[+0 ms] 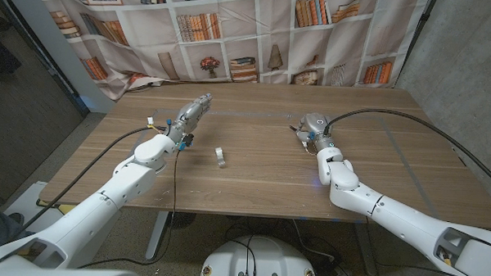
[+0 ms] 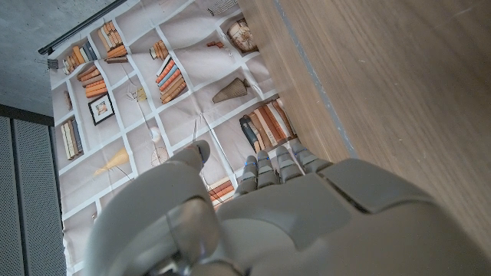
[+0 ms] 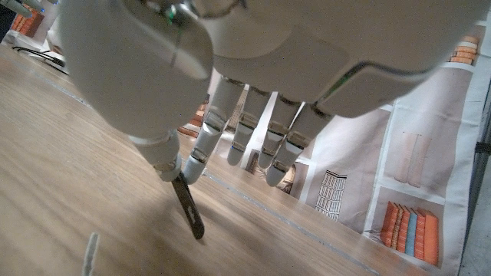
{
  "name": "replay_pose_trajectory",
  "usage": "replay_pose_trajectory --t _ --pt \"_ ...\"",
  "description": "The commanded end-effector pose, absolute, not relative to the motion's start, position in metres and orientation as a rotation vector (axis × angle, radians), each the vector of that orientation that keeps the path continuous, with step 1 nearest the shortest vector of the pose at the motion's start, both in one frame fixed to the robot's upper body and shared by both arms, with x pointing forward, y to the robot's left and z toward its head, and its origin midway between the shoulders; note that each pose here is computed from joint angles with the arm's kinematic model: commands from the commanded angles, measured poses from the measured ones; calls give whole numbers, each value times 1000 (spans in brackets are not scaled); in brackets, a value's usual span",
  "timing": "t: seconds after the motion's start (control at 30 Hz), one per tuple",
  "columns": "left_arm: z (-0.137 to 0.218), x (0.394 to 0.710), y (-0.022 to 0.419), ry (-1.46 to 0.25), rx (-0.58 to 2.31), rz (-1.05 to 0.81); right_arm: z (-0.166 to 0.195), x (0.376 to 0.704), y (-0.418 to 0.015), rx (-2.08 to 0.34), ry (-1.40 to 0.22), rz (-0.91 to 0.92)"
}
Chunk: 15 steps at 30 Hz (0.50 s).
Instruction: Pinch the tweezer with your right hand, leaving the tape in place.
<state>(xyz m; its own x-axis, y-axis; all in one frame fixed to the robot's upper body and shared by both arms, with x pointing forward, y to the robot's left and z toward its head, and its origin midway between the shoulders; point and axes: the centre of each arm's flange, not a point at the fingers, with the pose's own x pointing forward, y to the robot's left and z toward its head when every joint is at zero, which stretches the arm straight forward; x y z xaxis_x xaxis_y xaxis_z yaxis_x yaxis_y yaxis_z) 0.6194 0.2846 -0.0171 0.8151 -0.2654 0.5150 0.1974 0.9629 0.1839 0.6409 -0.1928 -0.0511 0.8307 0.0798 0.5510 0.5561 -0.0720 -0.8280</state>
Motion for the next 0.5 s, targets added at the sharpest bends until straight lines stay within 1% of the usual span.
replay_pose_trajectory --t 0.03,0.5 --pt "-18 621 287 -565 120 -245 -55 649 -196 -1667 -462 -416" --pt "-20 622 287 -562 115 -245 -54 649 -193 -1659 -452 -416"
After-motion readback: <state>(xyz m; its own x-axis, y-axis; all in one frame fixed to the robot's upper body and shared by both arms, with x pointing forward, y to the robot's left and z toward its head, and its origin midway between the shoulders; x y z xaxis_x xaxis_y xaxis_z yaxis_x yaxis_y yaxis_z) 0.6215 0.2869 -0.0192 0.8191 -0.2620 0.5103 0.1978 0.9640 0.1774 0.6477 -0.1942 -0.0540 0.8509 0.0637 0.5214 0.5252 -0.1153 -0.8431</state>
